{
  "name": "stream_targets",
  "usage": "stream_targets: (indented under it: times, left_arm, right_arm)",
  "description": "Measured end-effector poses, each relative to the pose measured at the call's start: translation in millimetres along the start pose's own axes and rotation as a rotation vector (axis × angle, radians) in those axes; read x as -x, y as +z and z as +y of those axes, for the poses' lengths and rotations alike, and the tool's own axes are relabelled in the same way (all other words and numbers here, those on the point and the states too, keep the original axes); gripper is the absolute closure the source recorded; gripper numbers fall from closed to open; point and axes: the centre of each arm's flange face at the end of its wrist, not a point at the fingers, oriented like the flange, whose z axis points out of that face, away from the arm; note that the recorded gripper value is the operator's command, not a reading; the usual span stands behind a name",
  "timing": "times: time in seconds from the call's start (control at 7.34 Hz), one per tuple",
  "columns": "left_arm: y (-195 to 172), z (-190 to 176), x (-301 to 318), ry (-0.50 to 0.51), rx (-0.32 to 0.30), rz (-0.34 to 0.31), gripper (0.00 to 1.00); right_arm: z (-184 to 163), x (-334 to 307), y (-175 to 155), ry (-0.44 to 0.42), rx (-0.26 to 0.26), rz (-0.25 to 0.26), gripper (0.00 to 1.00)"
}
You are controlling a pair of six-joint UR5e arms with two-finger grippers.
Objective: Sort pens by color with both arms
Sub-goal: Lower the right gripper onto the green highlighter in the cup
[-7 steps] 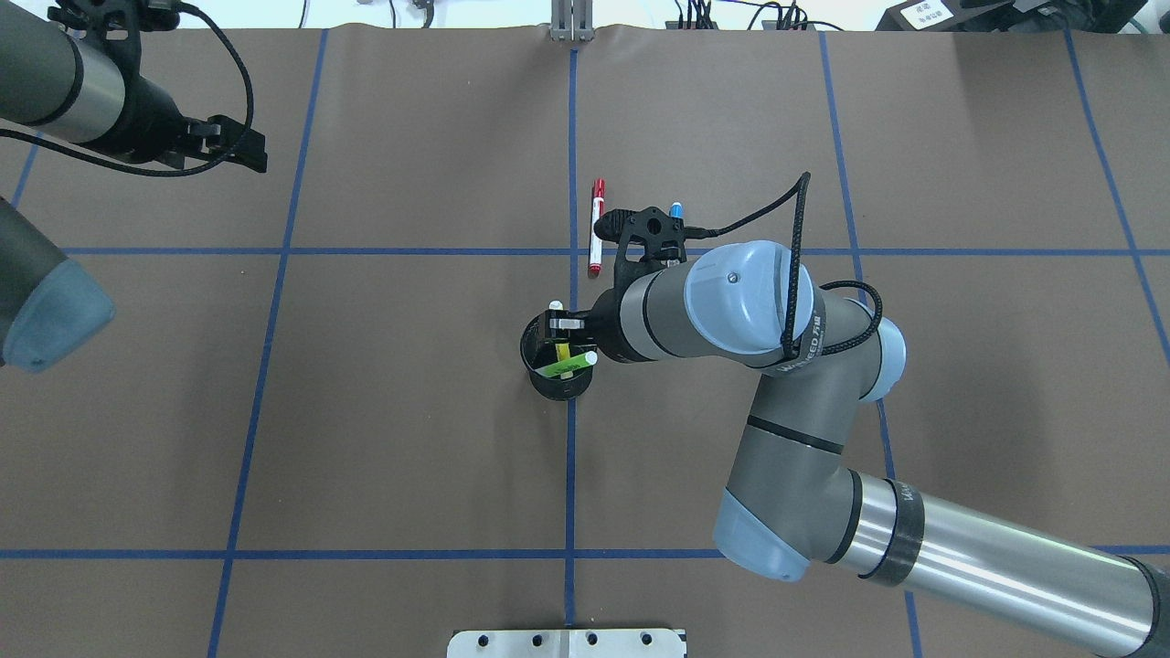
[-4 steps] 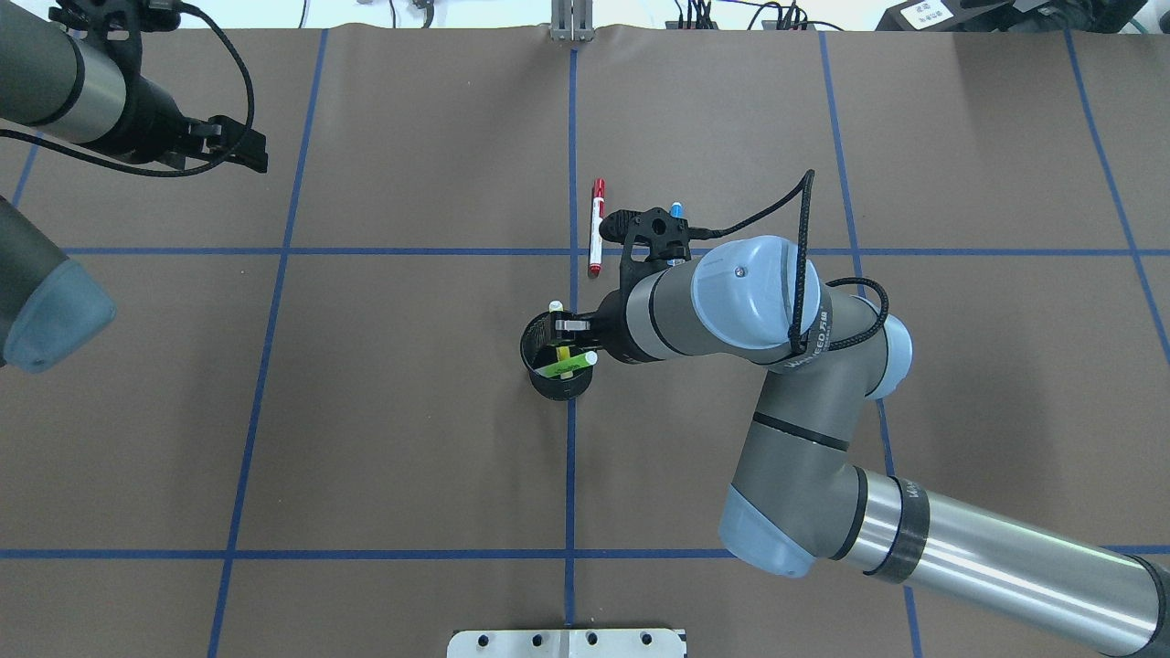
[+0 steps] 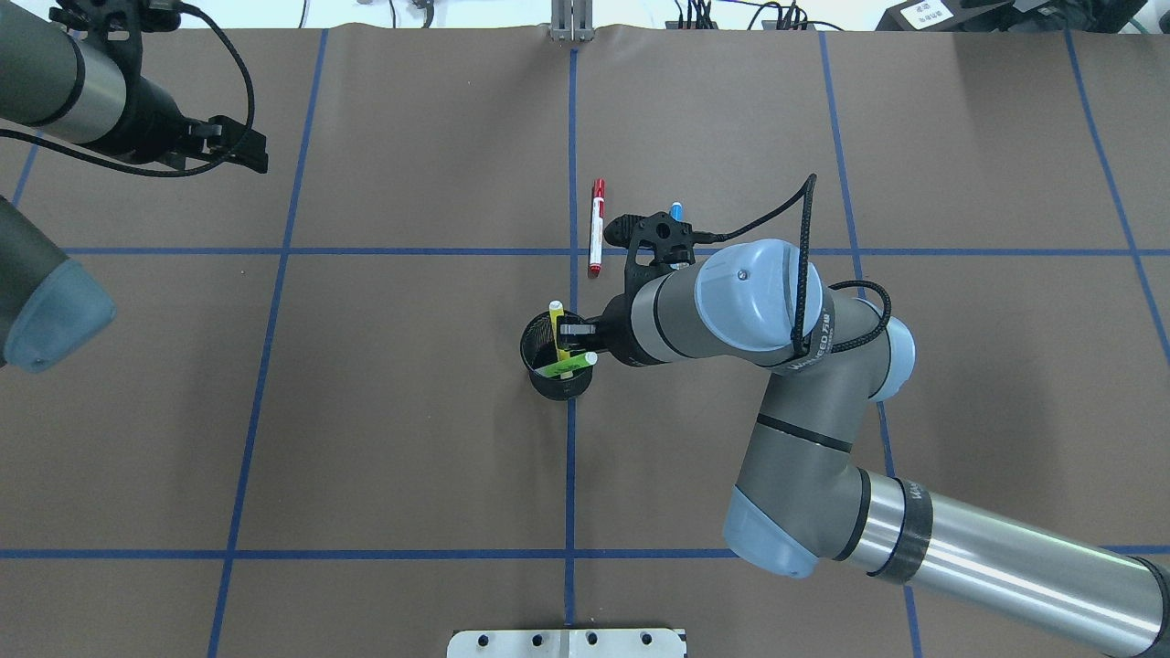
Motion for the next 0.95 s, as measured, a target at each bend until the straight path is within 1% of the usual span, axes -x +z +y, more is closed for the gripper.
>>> stream_targets:
  times: [0.14,0.27,0.41,0.54,0.68,0.82,0.95]
  left_arm:
    - [0.9,0.3,-0.1,-0.005,0.002,0.0,0.0]
    - [1.2,0.4,-0.4,-0.015,0.002,-0.001,0.0]
    - [1.3,0.4,-0.7,-0.022,0.002,0.0,0.0]
    - [1.3,0.4,-1.0,-0.025,0.002,0.0,0.0]
    - [1.5,0.3,-1.0,-0.026,0.002,0.0,0.0]
    - [1.7,0.2,-0.9,-0.027,0.001,0.0,0.0]
    - [1.7,0.2,-1.0,-0.028,0.001,0.001,0.0]
  right_arm:
    - [1.6,-0.5,0.0,0.0,0.004,-0.001,1.0]
    - [3.5,-0.5,0.1,-0.001,0.009,-0.002,1.0]
    - [5.0,-0.3,0.2,-0.001,0.014,-0.004,0.76]
    - [5.6,0.1,0.0,-0.001,0.018,-0.006,0.39]
    - [5.8,1.6,-0.5,-0.002,0.021,-0.009,0.27]
    - [5.0,3.4,-1.3,-0.002,0.021,-0.011,0.27]
    - [4.6,3.3,-0.8,0.001,0.022,-0.008,0.29]
